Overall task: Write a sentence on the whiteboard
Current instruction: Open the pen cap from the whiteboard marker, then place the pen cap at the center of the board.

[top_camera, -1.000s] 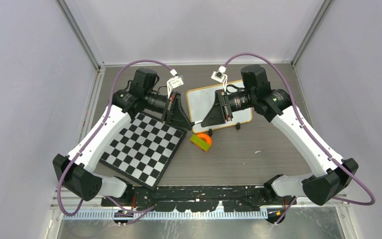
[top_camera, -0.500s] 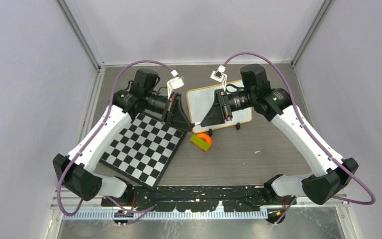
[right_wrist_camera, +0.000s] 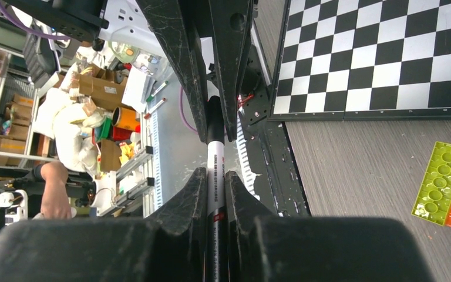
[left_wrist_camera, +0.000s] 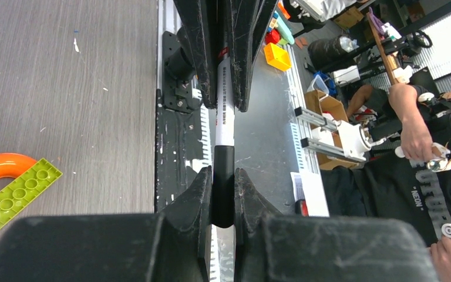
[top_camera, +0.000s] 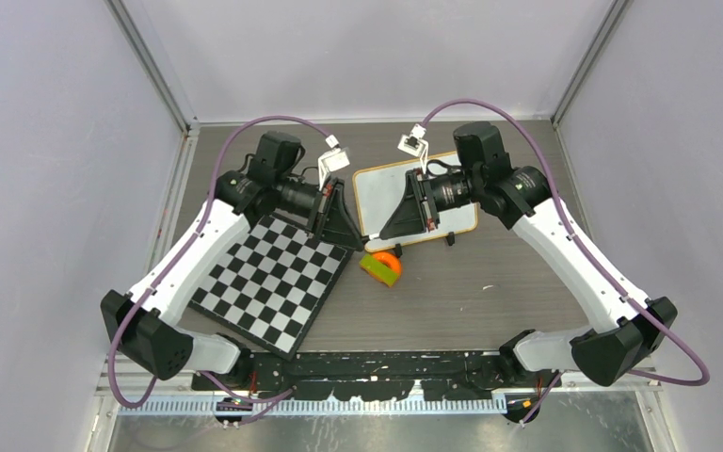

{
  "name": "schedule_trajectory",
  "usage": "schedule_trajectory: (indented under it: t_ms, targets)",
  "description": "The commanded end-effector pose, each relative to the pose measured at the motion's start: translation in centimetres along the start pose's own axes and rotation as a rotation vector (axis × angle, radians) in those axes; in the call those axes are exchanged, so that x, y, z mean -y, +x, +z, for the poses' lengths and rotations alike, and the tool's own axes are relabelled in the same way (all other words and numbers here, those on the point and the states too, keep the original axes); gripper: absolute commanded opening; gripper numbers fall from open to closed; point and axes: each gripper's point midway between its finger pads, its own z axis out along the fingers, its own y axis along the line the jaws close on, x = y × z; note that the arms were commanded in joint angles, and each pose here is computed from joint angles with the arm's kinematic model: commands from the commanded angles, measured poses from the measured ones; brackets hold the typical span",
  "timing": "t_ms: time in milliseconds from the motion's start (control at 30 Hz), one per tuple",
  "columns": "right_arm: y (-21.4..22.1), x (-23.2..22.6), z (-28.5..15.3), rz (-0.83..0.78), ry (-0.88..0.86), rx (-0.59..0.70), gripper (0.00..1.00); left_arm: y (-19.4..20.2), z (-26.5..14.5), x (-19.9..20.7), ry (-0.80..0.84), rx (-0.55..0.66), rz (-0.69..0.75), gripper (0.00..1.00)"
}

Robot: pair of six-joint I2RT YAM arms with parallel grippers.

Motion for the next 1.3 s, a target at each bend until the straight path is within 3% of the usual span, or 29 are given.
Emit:
schedule_trajectory:
  t_ms: [0, 333, 500, 600, 667, 933, 1133, 1267]
  targets:
    - [-0.4, 0.1, -0.8, -0.051, 0.036, 0.023, 0.00, 0.7, -0.4, -0.1, -0.037, -0.016, 0.054, 0.00]
    - [-3.6, 2.2, -6.0, -0.016, 0.121, 0.178, 0.00, 4.6, -1.9, -3.0, -0.140, -0.067, 0.041, 0.00]
    - [-3.1, 4.6, -7.6, 0.000, 0.225, 0.216, 0.00, 7.3, -3.0, -6.1, -0.293, -0.140, 0.081, 0.00]
    - [-1.7, 7.2, -8.0, 0.009, 0.356, 0.193, 0.00, 9.5, -3.7, -8.6, -0.392, -0.221, 0.091, 0.00]
    - [-0.9, 8.4, -8.5, 0.005, 0.429, 0.187, 0.00, 11.7, -4.0, -10.4, -0.467, -0.338, 0.118, 0.00]
    - [2.6, 12.6, -10.9, 0.011, 0.704, 0.137, 0.00, 17.6, -1.4, -14.7, -0.558, -0.670, 0.205, 0.00]
    - [3.2, 15.3, -13.7, 0.110, 0.937, 0.227, 0.00, 19.8, 1.3, -17.5, -0.573, -0.739, 0.278, 0.00]
    - [2.9, 14.3, -14.1, 0.046, 0.925, 0.282, 0.00, 20.8, 2.5, -18.9, -0.581, -0.761, 0.318, 0.02]
